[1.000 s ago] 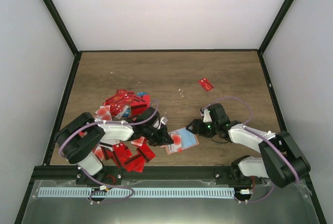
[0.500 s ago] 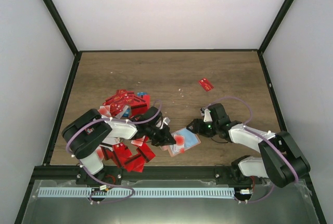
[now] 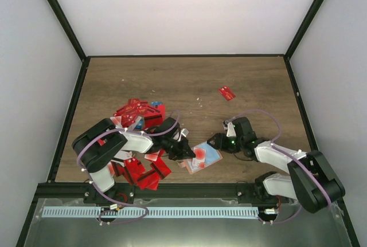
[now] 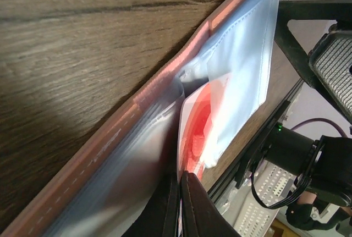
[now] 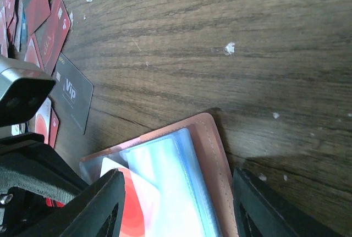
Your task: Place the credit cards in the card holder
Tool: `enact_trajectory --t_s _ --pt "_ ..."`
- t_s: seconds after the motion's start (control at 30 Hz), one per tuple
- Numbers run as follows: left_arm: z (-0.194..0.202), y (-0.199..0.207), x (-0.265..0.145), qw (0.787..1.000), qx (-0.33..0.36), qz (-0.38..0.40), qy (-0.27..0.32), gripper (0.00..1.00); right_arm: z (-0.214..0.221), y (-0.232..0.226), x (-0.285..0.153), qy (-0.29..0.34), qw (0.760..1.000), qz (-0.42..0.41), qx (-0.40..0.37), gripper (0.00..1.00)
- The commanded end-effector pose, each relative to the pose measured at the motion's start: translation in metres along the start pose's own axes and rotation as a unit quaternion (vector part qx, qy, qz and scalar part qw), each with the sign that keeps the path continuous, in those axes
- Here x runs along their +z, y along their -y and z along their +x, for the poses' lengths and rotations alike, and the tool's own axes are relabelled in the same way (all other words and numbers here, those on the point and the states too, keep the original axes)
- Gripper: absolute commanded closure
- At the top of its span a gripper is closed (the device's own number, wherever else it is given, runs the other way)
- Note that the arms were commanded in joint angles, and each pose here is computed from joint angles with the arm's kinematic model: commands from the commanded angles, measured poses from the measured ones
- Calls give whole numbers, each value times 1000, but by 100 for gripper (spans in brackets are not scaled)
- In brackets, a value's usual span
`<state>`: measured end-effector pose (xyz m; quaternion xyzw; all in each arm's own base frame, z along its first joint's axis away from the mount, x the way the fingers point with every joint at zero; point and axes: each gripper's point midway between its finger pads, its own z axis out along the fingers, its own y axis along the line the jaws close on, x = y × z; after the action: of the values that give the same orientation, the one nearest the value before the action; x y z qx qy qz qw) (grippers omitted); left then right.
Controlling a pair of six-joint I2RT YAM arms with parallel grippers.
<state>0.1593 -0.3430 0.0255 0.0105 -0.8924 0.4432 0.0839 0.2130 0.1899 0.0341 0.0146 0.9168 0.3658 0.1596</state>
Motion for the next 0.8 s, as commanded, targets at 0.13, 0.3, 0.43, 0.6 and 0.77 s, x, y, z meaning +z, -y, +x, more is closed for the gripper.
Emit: enact_trajectory --t_s 0.13,0.3,0.43,0.6,0.77 --pt "-19 -14 7 999 5 -33 39 96 63 18 -5 -88 994 1 65 45" --pt "-20 -16 9 999 7 -34 38 96 72 14 -9 -90 993 -5 74 45" --pt "-21 -16 10 999 10 -35 36 96 81 11 -11 -97 992 -12 80 45" --pt "-24 -15 9 998 15 -38 37 96 90 8 -12 -108 991 -10 82 45" --pt "-22 -19 7 998 14 -44 41 96 93 13 -14 -99 991 -3 90 45"
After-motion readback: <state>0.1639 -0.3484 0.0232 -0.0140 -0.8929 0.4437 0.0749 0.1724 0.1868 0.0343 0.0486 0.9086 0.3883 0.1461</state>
